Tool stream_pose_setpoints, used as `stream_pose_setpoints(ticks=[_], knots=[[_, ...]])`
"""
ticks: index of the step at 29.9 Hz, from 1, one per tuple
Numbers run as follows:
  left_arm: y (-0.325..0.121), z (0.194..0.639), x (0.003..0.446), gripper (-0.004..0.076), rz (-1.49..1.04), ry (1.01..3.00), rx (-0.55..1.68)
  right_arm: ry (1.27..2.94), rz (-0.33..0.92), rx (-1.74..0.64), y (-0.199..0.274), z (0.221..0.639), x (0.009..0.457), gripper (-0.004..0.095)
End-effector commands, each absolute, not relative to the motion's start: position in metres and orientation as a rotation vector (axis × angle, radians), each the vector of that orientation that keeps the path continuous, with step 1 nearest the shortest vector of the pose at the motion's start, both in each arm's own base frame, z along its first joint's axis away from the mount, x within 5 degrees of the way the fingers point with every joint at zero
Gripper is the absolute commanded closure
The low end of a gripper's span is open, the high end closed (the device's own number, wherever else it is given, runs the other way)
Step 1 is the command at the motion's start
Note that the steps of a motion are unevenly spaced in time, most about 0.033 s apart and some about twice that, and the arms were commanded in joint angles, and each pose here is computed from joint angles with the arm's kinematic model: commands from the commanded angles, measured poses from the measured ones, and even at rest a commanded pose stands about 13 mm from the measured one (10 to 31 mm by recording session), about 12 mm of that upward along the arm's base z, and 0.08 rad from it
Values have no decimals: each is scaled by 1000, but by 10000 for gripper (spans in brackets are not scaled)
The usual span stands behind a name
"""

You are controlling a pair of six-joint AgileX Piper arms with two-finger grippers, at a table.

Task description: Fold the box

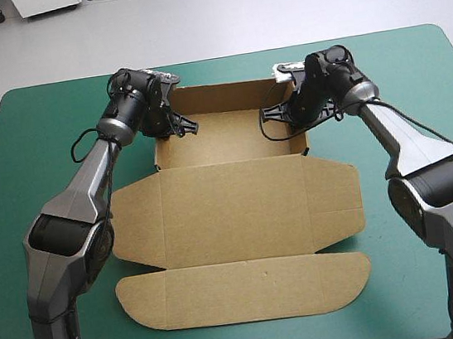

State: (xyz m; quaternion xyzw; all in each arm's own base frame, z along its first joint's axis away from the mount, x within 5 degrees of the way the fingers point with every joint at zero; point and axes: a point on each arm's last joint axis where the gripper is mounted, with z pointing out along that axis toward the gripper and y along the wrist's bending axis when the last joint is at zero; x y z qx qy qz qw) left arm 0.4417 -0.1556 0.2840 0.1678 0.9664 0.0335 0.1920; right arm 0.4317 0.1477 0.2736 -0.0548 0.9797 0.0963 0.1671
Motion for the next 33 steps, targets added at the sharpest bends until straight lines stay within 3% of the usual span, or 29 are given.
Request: stream_pose_setpoints(ticks=[1,10,15,28,33], knots=[[-131,309,446,734,299,2598,518,2711,177,-277,141,309,422,913],[-139,267,453,734,231,2672,552,2759,7,-309,135,300,422,913],[-145,264,454,734,138,2659,537,2768,29,-301,137,297,423,913],[-142,263,450,734,186,2705,565,2763,58,-289,139,298,423,910],[-142,265,449,731,170,2705,560,2767,57,-288,139,298,422,825]])
